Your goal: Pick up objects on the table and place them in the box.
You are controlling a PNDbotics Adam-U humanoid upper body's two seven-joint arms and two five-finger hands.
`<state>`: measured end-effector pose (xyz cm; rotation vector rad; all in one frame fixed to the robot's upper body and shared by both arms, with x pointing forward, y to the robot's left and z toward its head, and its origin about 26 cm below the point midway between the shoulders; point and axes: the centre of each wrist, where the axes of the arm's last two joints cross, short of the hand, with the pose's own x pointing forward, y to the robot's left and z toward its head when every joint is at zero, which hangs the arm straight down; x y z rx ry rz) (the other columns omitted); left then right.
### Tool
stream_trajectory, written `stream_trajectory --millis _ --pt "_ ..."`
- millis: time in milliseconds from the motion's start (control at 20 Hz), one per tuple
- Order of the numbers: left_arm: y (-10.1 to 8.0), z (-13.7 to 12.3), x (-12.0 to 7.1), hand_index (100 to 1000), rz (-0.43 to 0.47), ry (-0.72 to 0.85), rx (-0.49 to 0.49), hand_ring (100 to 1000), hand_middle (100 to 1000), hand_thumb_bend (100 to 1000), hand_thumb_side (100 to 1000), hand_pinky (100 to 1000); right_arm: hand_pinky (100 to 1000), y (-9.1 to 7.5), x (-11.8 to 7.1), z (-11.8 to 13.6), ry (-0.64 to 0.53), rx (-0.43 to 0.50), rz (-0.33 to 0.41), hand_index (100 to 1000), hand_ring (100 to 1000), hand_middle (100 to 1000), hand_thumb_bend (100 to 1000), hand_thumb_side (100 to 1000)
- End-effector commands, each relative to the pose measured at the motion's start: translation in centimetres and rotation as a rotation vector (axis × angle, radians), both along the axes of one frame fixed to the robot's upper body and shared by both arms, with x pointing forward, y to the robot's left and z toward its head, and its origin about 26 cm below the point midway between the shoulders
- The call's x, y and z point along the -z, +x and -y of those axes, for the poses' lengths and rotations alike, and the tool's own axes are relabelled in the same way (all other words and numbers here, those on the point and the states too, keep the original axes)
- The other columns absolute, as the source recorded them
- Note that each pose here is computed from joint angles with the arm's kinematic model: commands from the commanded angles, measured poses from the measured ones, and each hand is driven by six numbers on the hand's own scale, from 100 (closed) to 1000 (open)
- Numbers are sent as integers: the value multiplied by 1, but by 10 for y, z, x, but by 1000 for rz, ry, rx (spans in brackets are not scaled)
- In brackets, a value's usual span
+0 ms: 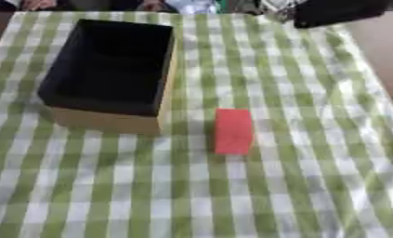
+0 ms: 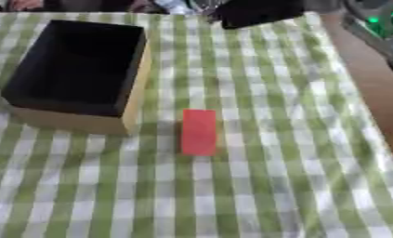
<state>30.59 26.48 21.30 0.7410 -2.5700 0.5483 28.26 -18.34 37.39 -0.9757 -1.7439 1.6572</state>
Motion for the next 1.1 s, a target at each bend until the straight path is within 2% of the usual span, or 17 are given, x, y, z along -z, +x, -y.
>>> stream_trajectory --millis 50,600,1100 --pt "-3 -2 -6 640 17 24 7 738 699 100 796 640 810 -5 -3 -11 -21 -1 6 934 892 791 100 828" --pt "-3 0 -5 639 13 15 15 739 701 100 795 639 815 -7 9 -41 -53 0 -47 944 891 783 100 881" --pt "-3 0 -5 639 11 16 19 740 701 100 795 639 866 -4 17 -34 -96 -10 -153 981 949 812 100 881"
